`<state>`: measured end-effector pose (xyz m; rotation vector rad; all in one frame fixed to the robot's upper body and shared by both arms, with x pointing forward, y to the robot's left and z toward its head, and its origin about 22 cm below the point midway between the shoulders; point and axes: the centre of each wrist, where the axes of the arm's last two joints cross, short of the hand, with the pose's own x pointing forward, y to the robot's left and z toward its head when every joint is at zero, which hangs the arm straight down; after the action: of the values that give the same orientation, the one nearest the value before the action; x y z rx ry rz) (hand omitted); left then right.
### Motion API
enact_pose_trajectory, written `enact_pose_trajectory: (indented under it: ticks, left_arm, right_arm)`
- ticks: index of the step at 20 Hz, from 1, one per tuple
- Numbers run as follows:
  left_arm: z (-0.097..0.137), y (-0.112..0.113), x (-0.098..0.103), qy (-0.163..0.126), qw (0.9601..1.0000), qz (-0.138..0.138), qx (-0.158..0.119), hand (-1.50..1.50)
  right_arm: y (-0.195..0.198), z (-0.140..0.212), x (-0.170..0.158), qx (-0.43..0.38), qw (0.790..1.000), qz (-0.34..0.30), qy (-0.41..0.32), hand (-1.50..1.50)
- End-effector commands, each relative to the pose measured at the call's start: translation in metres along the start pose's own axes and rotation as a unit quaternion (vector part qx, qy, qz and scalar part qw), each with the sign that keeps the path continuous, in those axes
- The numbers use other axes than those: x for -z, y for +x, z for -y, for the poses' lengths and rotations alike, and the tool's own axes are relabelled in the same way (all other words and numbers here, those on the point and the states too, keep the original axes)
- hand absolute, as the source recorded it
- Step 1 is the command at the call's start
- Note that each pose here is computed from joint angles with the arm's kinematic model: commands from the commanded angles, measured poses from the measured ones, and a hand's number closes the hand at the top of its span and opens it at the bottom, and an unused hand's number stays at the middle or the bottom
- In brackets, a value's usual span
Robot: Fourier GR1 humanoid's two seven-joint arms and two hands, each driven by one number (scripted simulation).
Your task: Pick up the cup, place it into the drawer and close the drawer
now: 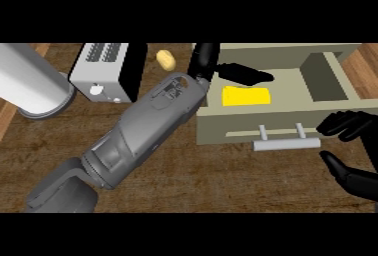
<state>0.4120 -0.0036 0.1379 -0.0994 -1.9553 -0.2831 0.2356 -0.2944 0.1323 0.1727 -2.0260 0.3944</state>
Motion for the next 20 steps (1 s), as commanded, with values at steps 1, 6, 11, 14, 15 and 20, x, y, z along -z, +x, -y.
enact_pose_trajectory:
  ticks: [1,6,11,14,15,20]
  left_arm:
    - [-0.004,0.006,0.006,0.001,0.9998,0.008,-0.016,-1.5]
    - [-0.03,0.012,0.007,0.027,0.9986,-0.004,-0.045,-1.5]
    - [-0.068,0.018,0.001,0.054,0.9974,-0.009,-0.048,-1.5]
    - [-0.083,0.014,-0.02,0.052,0.9971,-0.008,-0.055,-1.5]
    - [-0.111,0.016,-0.009,0.066,0.9965,0.0,-0.052,-1.5]
    - [-0.134,0.02,-0.035,0.068,0.9951,-0.012,-0.07,-1.5]
  right_arm:
    - [0.005,0.002,-0.002,-0.066,0.997,-0.011,0.048,1.5]
    - [0.006,-0.01,-0.009,-0.111,0.99,-0.052,0.069,1.5]
    - [0.013,-0.017,0.001,-0.169,0.981,-0.078,0.061,1.5]
    - [-0.011,-0.025,-0.007,-0.189,0.976,-0.096,0.042,1.5]
    - [-0.014,-0.022,-0.001,-0.202,0.974,-0.092,0.057,1.5]
    - [-0.036,-0.057,0.015,-0.252,0.961,-0.093,0.071,1.5]
